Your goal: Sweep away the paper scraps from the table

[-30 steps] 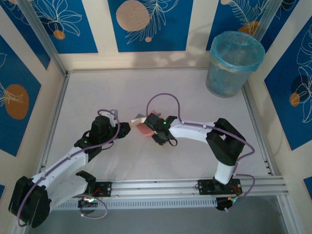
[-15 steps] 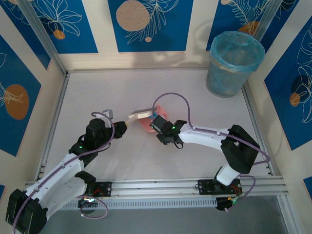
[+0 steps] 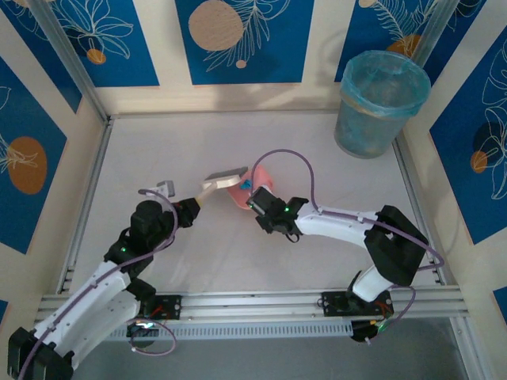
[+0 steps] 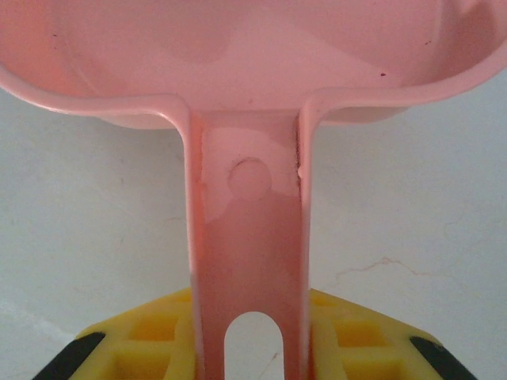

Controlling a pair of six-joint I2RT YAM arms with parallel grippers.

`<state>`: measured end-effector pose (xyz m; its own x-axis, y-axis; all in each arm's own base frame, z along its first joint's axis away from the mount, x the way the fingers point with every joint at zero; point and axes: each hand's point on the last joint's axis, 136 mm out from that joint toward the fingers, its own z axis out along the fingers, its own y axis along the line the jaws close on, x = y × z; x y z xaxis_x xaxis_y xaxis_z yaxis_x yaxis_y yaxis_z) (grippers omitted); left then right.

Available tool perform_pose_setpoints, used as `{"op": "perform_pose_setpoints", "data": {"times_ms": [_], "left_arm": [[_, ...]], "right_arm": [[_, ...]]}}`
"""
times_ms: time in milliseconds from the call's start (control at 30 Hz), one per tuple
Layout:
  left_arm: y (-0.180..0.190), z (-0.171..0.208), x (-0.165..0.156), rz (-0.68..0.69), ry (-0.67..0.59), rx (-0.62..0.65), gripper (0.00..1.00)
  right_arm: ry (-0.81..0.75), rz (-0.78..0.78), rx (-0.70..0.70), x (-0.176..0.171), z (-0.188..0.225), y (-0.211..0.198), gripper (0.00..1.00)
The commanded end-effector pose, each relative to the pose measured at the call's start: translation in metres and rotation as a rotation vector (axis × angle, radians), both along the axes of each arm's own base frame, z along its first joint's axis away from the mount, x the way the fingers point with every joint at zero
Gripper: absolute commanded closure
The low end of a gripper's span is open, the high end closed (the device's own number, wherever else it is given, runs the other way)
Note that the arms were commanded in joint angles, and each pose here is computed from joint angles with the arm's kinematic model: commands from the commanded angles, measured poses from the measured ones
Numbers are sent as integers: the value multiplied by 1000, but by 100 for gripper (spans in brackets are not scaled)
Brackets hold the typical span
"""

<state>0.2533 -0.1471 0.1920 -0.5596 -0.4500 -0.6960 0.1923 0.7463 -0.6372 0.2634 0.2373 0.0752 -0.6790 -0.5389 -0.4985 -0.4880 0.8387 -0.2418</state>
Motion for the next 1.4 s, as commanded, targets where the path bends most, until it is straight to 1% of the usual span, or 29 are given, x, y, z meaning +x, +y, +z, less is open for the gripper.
{"op": "perform_pose_setpoints", "data": {"times_ms": [0,200,333,600,733,900,1000,1100,1200,1300,1367], "left_arm": [[9,17,0,47,-79,-28,100],[27,26,-7,120,-137,-47,100],[37,25,-9,165,-140,-43,100],[36,18,-6,171,-105,-30,100],[35,16,-5,172,-96,-29,100],[33,12,-3,168,-78,-29,100],[29,8,-2,154,-60,-33,100],[24,5,-1,137,-47,-38,100],[20,4,0,120,-34,-38,100],[18,4,0,111,-29,-40,100],[18,4,0,108,-28,-41,100]], "right_arm": [[-94,-40,54,8,23,-3,100],[-155,-85,124,11,41,-15,100],[-165,-114,179,12,48,-23,100],[-217,-183,251,15,66,-43,100],[-218,-263,278,18,77,-60,100],[-187,-356,295,23,105,-78,100],[-168,-399,322,32,125,-85,100],[-172,-489,410,51,155,-96,100],[-174,-569,555,75,185,-109,100],[-169,-688,716,101,215,-135,100],[-155,-758,859,120,236,-155,100]]}}
